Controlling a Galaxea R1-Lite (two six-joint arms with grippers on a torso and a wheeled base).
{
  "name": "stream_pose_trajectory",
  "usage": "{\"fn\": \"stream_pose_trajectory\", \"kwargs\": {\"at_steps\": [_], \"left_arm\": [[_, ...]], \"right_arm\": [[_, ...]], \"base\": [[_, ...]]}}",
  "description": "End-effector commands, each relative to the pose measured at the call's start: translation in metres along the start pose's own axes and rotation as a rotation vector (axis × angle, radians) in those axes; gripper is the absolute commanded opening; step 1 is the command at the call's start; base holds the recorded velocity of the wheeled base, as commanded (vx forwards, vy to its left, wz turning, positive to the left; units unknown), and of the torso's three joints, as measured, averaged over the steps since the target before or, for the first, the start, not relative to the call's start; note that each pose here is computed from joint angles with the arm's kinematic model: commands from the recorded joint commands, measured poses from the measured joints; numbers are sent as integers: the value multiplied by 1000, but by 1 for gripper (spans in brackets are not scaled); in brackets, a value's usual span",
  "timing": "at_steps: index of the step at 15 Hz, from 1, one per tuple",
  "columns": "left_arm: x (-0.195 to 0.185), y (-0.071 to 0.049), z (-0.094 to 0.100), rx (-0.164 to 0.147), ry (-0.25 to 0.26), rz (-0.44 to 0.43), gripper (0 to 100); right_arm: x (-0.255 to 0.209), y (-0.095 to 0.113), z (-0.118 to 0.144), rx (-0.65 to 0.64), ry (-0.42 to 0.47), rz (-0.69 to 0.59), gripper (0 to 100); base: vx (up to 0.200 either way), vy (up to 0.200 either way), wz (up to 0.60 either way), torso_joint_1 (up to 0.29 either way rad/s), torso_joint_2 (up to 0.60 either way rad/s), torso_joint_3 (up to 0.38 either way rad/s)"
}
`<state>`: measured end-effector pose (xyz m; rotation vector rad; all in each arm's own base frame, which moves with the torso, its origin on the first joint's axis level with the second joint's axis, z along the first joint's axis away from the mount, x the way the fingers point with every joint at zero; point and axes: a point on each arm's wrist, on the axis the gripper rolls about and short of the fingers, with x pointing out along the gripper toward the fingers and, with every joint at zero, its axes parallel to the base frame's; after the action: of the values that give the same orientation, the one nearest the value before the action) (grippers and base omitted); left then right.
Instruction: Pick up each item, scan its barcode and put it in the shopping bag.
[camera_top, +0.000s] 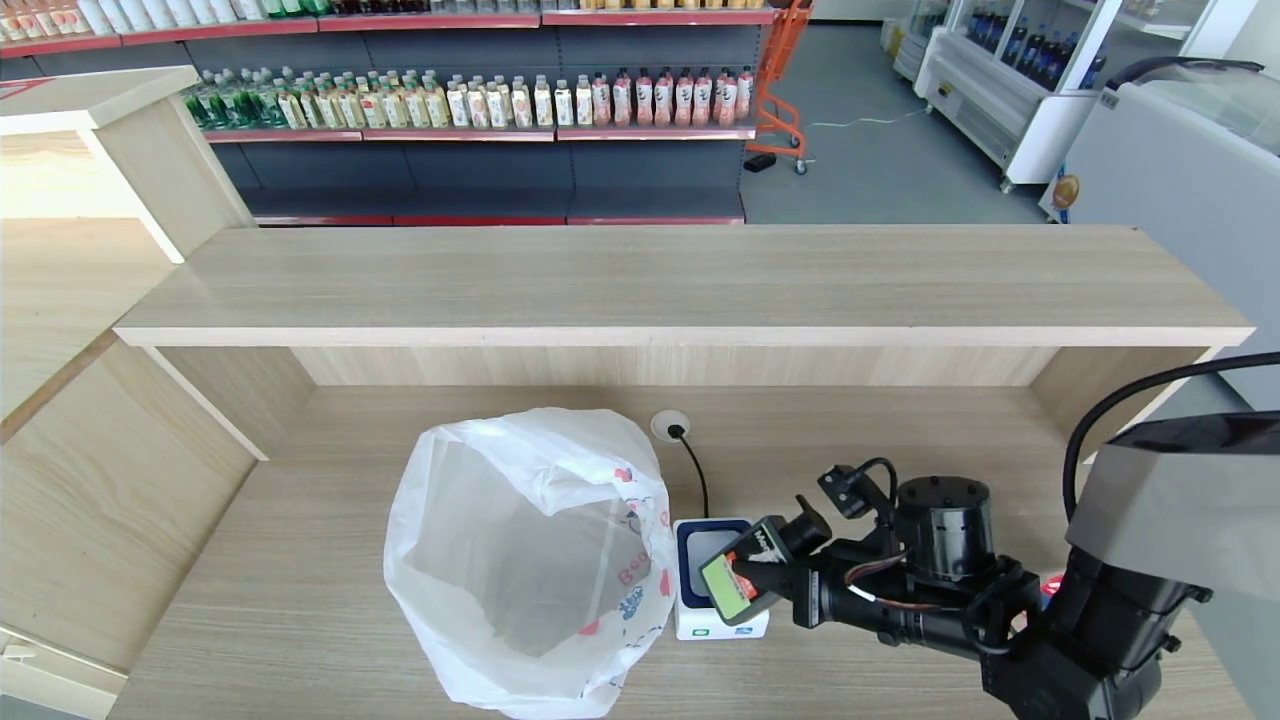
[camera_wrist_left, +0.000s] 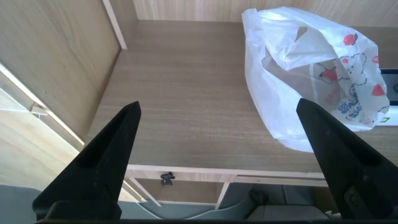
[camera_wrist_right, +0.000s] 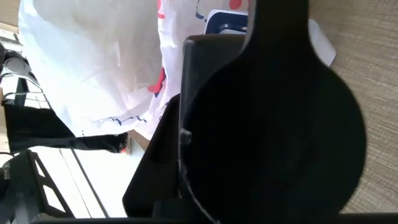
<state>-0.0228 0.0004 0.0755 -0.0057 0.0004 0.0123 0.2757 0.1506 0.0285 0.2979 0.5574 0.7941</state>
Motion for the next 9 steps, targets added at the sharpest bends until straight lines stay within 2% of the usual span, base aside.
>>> {"fn": "stream_pose_trajectory", "kwargs": {"at_steps": [1, 4, 7, 9], "left_arm": [[0, 0, 0, 0, 0, 0, 100], [0, 0, 0, -3, 0, 0, 100], [0, 0, 0, -2, 0, 0, 100], [0, 0, 0, -2, 0, 0, 100]], "right_arm": [[0, 1, 5, -12, -31, 6, 0], [-23, 11, 19, -48, -151, -31, 0], [-50, 15, 15, -62, -225, -93, 0], [-72, 14, 10, -116, -241, -130, 0]], "base": [[0, 0, 0, 0, 0, 0], [0, 0, 0, 0, 0, 0], [-200, 0, 0, 7, 7, 1], [0, 0, 0, 0, 0, 0]]}}
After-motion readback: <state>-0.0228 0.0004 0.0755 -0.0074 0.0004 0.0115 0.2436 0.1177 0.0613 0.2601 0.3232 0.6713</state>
